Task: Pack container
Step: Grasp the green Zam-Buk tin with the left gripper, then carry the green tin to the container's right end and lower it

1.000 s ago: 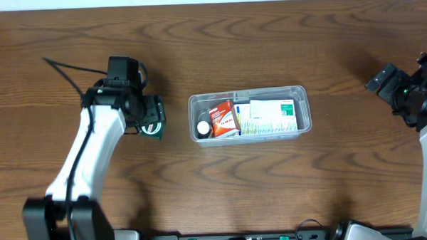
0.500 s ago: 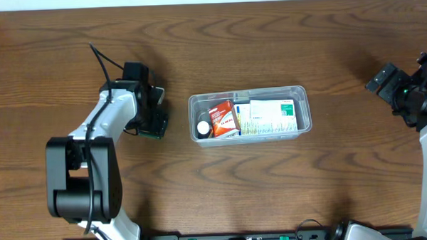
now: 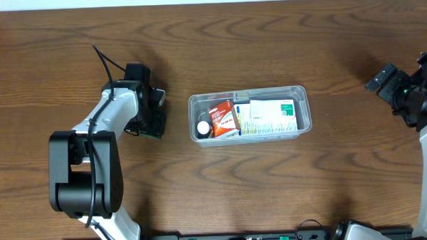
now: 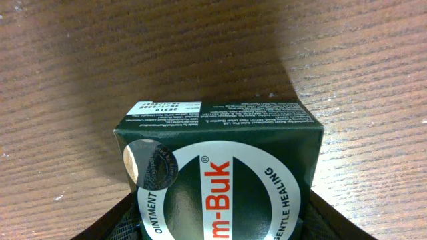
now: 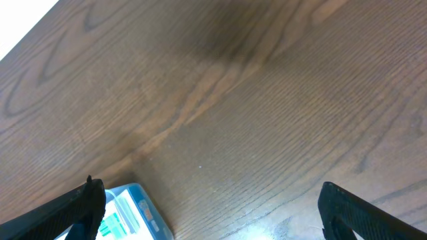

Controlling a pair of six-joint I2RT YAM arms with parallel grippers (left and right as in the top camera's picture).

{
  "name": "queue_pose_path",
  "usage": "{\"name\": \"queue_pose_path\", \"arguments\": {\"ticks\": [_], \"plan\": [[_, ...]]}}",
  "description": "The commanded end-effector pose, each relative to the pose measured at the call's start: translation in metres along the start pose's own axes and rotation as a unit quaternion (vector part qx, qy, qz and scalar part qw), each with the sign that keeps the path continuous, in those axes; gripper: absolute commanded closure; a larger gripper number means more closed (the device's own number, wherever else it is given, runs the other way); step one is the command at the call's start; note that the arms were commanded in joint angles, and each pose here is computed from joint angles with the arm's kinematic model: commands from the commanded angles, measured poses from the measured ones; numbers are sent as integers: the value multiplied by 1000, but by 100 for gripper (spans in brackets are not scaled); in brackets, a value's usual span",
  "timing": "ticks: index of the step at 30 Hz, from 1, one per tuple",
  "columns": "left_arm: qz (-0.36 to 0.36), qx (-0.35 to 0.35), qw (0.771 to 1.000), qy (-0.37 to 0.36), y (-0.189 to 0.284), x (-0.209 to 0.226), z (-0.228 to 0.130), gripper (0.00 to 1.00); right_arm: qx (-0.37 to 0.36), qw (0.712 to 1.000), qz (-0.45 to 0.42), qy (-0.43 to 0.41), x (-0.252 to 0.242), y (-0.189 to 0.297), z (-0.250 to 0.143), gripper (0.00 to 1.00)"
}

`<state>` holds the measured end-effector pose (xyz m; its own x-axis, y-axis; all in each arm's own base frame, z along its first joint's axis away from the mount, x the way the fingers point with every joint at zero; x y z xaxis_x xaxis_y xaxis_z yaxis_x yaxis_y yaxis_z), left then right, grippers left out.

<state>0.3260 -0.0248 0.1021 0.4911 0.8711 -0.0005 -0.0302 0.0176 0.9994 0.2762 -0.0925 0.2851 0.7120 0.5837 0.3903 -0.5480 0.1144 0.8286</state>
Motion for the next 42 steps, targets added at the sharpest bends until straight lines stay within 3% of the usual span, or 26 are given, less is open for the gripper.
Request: {"name": "queue_pose_path", "arguments": {"ticks": [1, 10, 14, 19, 27, 36, 42], "plan": [[6, 2, 1000, 2, 5, 3, 1, 46, -5, 1000, 5, -7, 0, 4, 1, 1], [24, -40, 999, 13, 70, -3, -5, 50, -5, 1000, 4, -7, 0, 4, 1, 1], [21, -100, 995, 9, 116, -22, -8, 50, -5, 1000, 4, -7, 0, 4, 1, 1], [14, -207, 977, -59, 164, -65, -7, 51, -5, 1000, 4, -7, 0, 4, 1, 1], [19, -341, 909, -240, 194, -152, 26, 53, -5, 1000, 4, -7, 0, 4, 1, 1], [15, -343, 850, -399, 146, -222, 71, 53, -5, 1000, 4, -7, 0, 4, 1, 1], [32, -341, 799, -495, 113, -251, 90, 53, -5, 1000, 4, -7, 0, 4, 1, 1]]}}
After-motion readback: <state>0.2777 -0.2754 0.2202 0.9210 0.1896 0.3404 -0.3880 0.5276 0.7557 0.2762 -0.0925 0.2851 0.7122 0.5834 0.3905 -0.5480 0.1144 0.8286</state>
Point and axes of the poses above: each gripper's point midway between its finger pads, its own y axis back along the fingers, its own x axis along the line the jaws close on, z = x × y, the point moved 10 cm from there along y, back along the fingers, and after that the axes turned 14 degrees about -y, right-handed, at the moved point
